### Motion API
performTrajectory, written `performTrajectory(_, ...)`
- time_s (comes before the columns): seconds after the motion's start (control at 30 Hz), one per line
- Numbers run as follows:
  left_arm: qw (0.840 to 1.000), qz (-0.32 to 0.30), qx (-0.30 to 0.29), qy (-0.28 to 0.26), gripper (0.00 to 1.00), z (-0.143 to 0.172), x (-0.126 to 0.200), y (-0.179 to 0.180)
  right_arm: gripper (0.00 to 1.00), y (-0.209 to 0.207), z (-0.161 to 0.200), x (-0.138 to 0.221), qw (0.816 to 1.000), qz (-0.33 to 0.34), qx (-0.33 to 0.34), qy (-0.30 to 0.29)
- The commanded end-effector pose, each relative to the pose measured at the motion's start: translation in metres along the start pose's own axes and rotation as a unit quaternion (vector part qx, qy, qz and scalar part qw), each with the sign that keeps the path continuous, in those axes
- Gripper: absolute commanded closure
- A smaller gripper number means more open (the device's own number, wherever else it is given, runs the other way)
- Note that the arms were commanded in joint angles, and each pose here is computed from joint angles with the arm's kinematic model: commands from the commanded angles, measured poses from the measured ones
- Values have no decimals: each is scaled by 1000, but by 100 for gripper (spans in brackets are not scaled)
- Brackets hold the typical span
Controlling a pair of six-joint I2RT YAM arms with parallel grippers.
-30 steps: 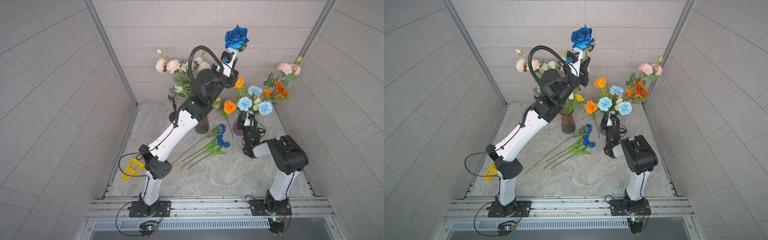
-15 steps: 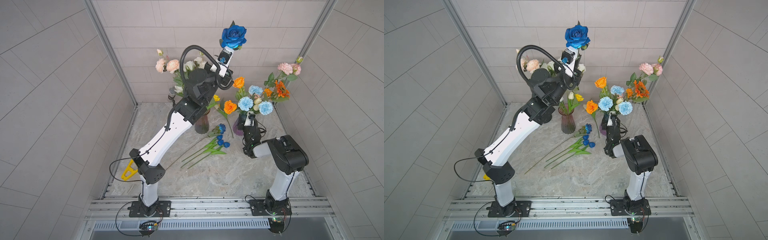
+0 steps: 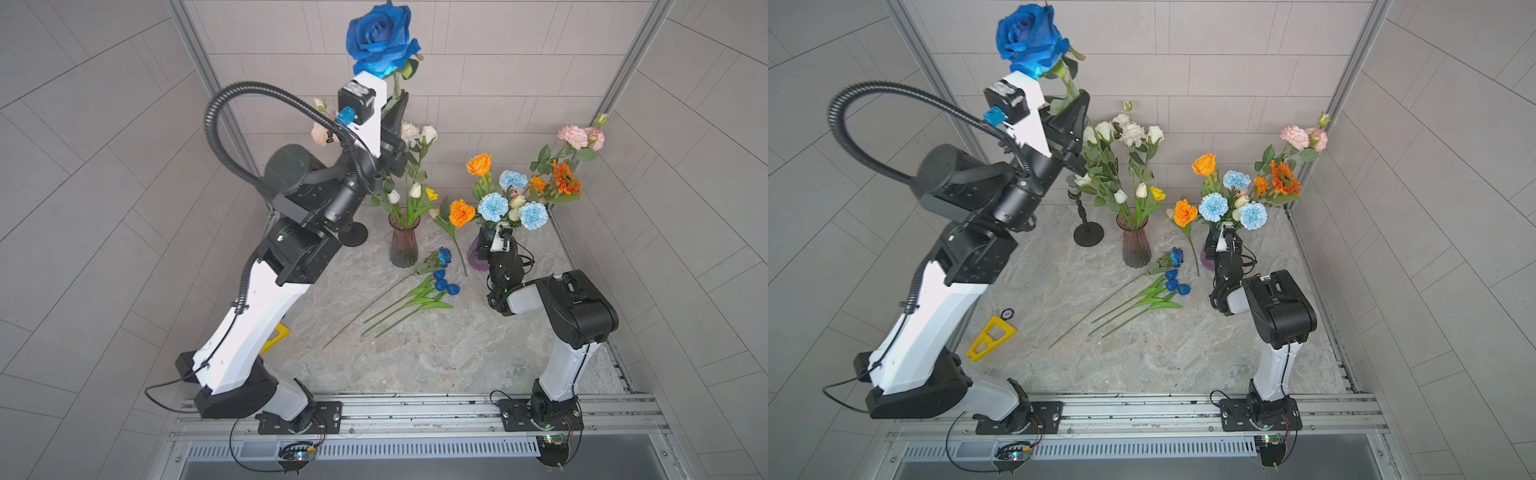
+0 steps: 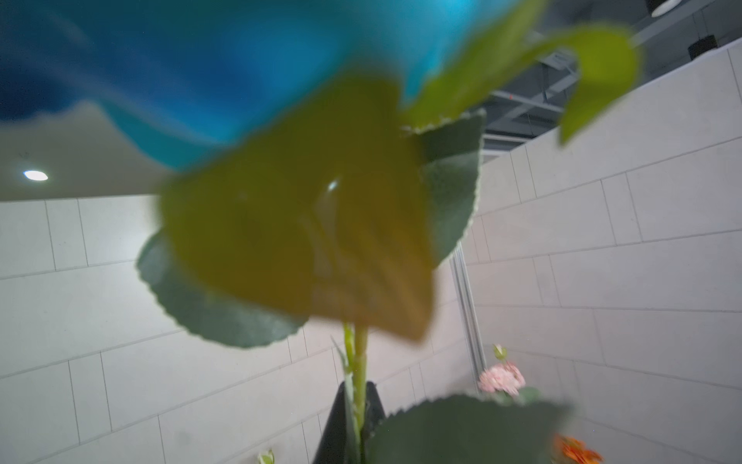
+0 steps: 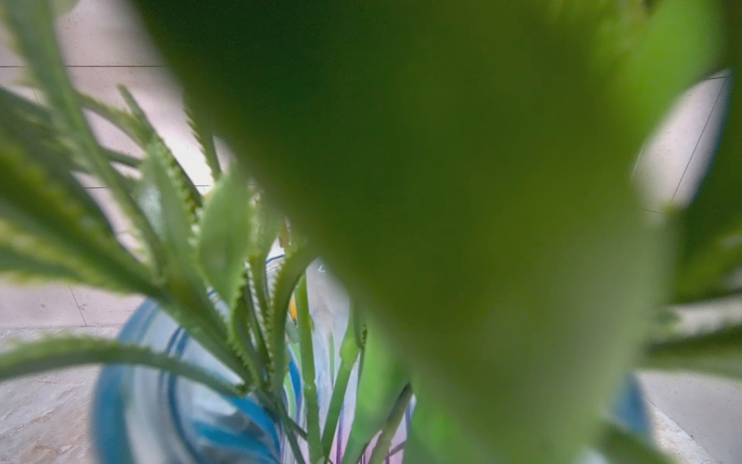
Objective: Pick out blue flowers from the vase
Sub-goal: Place the flower at the center of the board.
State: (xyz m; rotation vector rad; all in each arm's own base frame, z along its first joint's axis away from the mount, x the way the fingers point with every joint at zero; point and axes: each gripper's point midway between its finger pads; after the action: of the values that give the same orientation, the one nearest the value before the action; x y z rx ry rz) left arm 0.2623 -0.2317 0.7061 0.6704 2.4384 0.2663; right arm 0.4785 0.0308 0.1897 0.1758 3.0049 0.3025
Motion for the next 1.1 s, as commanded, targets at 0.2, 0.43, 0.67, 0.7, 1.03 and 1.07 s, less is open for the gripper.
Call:
performTrajectory(0.2,969,37,0,244,100,60,68,6,33,-10,-20,-4,999,9,-1,-31)
performTrajectory(0.43,887,131,-10,443,100,186,94,-60,34,-15,-21,-3,1000,10,4,-30)
performTrajectory(0.67,808,189,13,557,100,295,140,-121,34,-17,-24,1,999,14,7,-32)
performTrajectory(0.7,800,191,10,569,100,306,147,-125,34,-17,-25,1,999,13,8,-32)
performTrajectory(1.03,742,205,-17,638,100,413,186,-159,34,-16,-31,6,999,11,6,-37)
performTrajectory(1.07,736,209,-26,644,100,427,188,-164,34,-17,-32,6,999,11,5,-39)
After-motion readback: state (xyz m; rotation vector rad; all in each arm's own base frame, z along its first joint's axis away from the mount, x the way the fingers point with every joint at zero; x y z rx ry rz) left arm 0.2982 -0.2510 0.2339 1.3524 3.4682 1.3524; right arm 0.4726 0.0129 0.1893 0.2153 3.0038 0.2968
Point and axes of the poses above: each gripper's point midway between its finger pads, its own x axis back along the fingers, its own y axis along the line the jaws close on, z = x × y, and after that the axes turned 10 degrees about -x, right-handed
